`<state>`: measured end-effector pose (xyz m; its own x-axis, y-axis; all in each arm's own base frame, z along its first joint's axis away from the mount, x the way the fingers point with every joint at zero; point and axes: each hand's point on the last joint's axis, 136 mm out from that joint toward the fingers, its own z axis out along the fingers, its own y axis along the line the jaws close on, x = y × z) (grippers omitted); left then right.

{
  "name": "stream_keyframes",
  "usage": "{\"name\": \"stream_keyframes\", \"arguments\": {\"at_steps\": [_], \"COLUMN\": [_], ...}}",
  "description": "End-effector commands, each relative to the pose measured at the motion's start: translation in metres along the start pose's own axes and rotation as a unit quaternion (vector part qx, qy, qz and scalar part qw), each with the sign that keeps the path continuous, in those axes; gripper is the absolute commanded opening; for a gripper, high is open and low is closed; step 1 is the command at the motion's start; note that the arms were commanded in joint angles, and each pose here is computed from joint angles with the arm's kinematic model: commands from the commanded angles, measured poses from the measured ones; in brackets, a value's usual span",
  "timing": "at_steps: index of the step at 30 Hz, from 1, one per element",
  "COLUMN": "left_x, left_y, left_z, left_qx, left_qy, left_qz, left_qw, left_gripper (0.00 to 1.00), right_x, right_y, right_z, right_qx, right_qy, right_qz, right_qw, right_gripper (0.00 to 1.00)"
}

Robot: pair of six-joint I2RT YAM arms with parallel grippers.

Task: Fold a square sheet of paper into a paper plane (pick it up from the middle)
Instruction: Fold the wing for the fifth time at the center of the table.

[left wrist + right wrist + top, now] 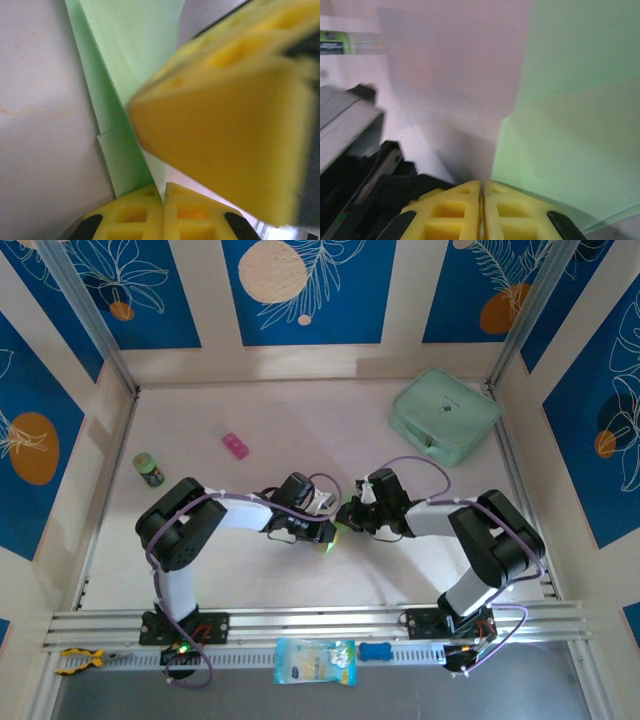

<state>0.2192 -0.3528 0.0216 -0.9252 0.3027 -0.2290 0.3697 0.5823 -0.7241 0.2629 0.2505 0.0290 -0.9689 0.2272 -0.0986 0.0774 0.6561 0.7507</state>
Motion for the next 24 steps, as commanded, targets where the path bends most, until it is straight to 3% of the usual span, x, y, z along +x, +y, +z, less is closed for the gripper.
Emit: {"name": "stream_keyframes", "arguments": {"at_steps": [1,10,13,17,24], "left_x": [0.025,0.029,0.030,0.036,0.052], "left_y": [0.023,0.007,0.001,0.002,0.015], "left_z": [0.004,-0.006,-0.010,-0.009,-0.006], "left_qx": [-0.028,0.003,0.015,0.020,-0.002], "left_qy": [0.036,0.035,0.034,0.044,0.071], "left_qz": [-0.042,-0.029,-0.022,-0.025,-0.034], "left_qw": [0.998,0.999,0.999,0.999,0.997], "left_gripper": [0.00,0.13,0.11,0.00,0.00], "right_x": [0.003,0.005,0.005,0.006,0.006], "right_y": [-0.035,-0.063,-0.063,-0.064,-0.066], "right_z": [0.001,-0.002,-0.001,0.000,0.000], "right_qx": [0.074,0.089,0.082,0.083,0.086], "right_qy": [-0.002,-0.005,-0.004,0.000,0.002], "right_qz": [0.024,0.052,0.054,0.055,0.056], "right_qw": [0.997,0.995,0.995,0.995,0.995], "right_gripper": [0.10,0.10,0.10,0.10,0.10]}}
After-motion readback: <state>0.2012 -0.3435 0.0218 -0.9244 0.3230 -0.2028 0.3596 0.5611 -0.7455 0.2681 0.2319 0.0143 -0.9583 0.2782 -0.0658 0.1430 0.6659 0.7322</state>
